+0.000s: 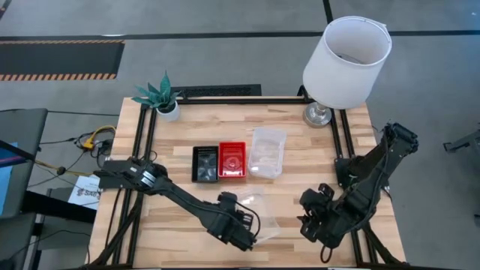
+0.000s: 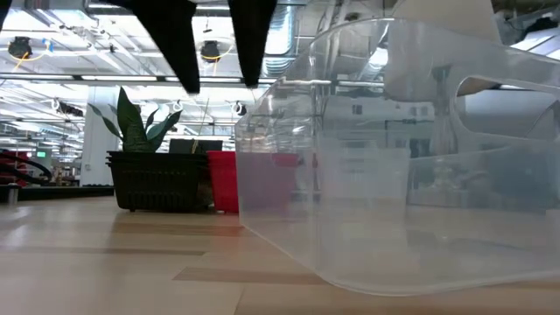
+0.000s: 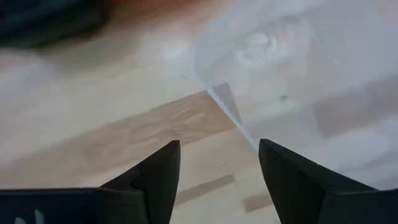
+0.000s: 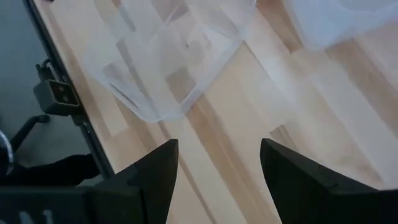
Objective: Stack baskets by color
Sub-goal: Stack the transparent bin on top of the top transparent bin
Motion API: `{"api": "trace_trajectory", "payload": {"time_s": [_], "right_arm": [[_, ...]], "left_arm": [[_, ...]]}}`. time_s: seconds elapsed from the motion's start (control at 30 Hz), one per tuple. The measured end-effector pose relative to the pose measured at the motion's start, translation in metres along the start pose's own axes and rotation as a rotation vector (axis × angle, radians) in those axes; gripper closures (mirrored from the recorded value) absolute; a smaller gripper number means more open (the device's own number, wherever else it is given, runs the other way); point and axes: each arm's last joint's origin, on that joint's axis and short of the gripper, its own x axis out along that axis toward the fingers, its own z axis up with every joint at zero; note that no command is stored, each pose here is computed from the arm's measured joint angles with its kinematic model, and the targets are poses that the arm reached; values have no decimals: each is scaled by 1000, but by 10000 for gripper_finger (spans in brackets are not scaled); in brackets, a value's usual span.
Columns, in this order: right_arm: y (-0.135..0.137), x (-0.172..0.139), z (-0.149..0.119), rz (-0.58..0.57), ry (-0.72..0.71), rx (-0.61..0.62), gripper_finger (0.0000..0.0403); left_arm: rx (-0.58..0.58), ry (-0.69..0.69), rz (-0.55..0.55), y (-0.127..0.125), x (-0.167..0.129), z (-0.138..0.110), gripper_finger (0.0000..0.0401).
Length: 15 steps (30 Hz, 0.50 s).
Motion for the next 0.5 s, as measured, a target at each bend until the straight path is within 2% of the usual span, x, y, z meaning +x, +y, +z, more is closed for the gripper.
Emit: {"api": "trace_trajectory", "payload": {"time_s": [0.13,0.33,0.4,0.5], "right_arm": [[1,1,-2,-1,2,-6,154],[-1,0,-2,-13,4,-16,154],[-1,0,-2,-11,4,-17,154],[0,-1,-3,-9,5,-21,154]], "left_arm": [[-183,-46,-44,-6,4,3,195],[-250,-62,-59,-9,8,10,195],[-308,-34,-51,-9,8,8,195],[-318,-17,-41,-8,9,4,195]]}}
